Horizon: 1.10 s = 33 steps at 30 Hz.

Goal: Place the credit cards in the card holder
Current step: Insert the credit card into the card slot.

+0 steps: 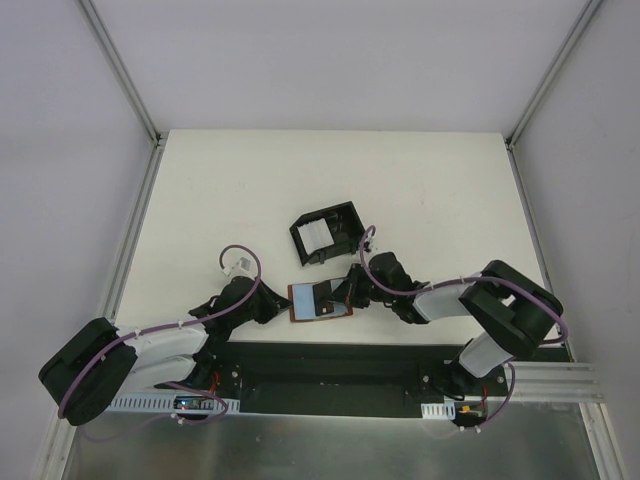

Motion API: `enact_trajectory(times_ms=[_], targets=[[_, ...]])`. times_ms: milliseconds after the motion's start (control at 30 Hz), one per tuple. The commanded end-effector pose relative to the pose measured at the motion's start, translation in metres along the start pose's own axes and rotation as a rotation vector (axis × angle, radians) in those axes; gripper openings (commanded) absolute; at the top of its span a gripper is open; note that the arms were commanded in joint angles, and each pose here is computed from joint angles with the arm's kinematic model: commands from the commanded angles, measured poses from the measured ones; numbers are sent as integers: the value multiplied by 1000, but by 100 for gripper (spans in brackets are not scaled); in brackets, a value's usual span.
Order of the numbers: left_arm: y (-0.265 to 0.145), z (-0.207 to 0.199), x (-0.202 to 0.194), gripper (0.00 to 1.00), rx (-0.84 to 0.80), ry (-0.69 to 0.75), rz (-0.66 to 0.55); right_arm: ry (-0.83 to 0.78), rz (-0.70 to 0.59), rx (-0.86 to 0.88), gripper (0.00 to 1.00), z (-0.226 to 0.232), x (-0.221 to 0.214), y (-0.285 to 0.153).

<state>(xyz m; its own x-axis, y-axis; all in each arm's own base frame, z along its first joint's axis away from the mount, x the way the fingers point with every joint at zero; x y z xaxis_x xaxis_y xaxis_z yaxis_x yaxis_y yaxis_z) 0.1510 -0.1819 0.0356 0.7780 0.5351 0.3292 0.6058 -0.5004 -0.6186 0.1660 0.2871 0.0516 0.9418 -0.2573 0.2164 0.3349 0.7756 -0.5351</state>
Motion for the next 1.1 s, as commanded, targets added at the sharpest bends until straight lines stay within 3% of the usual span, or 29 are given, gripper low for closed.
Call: enact_trajectory(times_ms=[0, 200, 733, 1067], targets=[[-5, 54, -19, 0, 177, 24, 56, 5, 36, 0, 0, -5, -10, 1], [-6, 54, -19, 0, 176, 27, 59, 5, -18, -41, 0, -9, -6, -8], [-5, 53, -18, 0, 175, 29, 54, 22, 57, -106, 0, -14, -13, 5], [-6, 53, -18, 0, 169, 22, 54, 29, -28, -90, 0, -14, 1, 8]])
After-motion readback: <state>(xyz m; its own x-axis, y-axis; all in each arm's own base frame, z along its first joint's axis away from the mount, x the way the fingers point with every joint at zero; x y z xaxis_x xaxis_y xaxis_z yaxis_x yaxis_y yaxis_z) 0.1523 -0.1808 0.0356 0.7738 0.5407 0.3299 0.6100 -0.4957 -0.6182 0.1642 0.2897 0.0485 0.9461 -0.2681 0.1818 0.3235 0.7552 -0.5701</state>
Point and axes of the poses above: each gripper's point midway between its finger pads, its own y axis out along the fingers, its own z axis along the line the jaws close on, x = y × z, the point moved 4 cm from there along -y, back along the fingers, and after that the axes turned 6 degrees about y, right-handed, at the moved point
